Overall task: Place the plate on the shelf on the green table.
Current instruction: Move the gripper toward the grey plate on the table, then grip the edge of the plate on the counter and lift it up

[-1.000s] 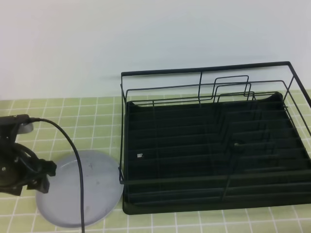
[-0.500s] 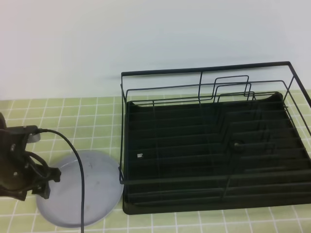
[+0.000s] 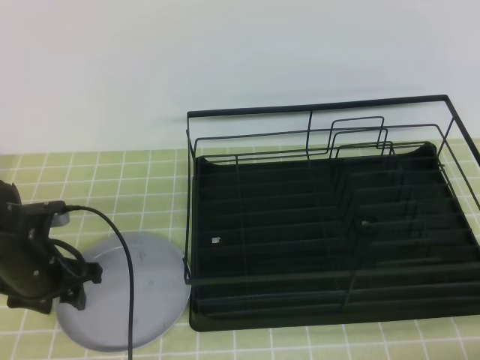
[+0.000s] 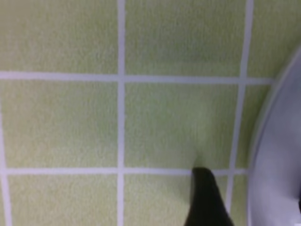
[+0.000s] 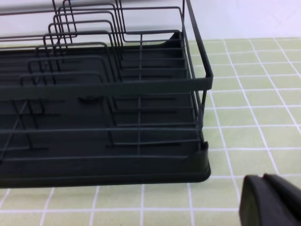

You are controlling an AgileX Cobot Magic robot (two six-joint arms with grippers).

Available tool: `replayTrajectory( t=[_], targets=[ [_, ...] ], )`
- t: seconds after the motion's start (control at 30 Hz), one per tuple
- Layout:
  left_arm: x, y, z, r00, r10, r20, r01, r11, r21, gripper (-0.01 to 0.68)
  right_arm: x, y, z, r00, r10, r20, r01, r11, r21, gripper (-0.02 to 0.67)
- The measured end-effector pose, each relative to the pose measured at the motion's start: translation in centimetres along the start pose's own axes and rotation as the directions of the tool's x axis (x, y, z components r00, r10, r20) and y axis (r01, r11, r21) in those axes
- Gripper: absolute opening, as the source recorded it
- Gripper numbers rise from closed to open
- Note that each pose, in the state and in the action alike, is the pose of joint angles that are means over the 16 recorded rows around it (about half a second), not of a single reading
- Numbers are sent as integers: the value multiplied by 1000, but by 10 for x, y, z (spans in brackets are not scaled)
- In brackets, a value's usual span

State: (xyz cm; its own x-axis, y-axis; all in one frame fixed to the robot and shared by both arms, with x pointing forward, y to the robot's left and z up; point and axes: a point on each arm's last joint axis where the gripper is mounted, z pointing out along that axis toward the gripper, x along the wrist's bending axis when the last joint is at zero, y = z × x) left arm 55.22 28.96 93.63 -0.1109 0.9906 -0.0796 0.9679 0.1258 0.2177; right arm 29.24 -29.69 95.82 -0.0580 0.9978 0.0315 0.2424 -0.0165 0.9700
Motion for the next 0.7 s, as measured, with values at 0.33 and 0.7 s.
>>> replayTrajectory(
  t=[0.33,0.7],
  targets=[
    [0,0,7,1000,-6,1,6,1000,11,244,0,0,0,1000,0,0,0,1000,0,-2],
    [0,0,6,1000,-7,2,7,1000,16,49,0,0,0,1000,1,0,-1,1000,0,-2]
  ],
)
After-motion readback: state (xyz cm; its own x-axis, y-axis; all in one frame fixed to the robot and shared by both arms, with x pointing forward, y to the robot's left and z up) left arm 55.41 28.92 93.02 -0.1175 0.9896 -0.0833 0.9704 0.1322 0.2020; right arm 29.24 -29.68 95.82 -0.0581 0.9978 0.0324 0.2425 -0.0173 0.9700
